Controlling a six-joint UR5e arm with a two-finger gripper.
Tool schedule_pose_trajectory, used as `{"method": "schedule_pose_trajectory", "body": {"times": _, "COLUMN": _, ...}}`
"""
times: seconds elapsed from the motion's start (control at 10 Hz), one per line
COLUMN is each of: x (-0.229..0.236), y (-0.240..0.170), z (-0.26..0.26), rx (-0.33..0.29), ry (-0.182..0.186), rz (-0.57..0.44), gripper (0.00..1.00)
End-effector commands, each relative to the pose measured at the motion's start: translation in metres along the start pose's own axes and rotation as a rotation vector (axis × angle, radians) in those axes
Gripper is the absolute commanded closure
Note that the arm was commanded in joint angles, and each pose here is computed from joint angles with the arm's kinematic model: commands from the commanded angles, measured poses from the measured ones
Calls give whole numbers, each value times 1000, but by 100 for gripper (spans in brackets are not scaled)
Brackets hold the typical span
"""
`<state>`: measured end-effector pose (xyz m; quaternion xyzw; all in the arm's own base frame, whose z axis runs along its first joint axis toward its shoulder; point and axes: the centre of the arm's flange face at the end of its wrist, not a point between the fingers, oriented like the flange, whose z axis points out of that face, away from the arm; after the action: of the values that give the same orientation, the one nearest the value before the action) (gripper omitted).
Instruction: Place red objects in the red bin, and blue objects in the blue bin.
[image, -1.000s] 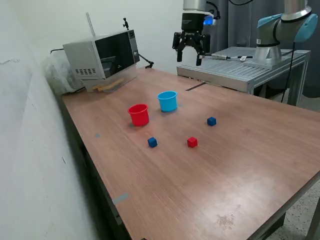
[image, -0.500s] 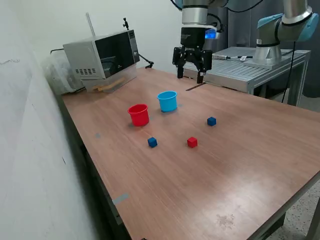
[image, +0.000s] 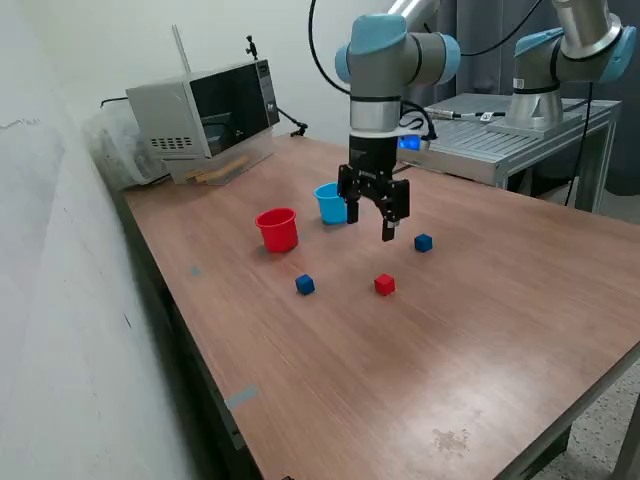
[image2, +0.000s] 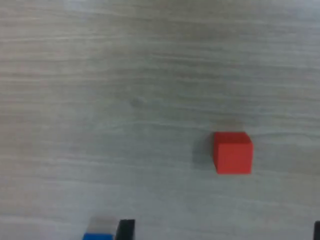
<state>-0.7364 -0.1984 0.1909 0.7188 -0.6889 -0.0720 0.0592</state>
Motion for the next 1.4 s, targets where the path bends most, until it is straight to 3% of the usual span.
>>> {"method": "schedule_pose_trajectory", "body": {"times": 0.0, "x": 3, "y": -3, "z": 55, "rx": 19, "ry": 1, "rz": 3, "gripper": 0}}
{"method": "schedule_pose_trajectory", "body": {"times": 0.7, "x": 36, "y": -27, "z": 66, "rx": 40, "ry": 29, "rz": -50, "gripper": 0}}
{"method": "schedule_pose_trajectory", "body": {"times": 1.3, "x": 25, "y": -18, "z": 77, "rx": 26, "ry": 26, "rz": -67, "gripper": 0}}
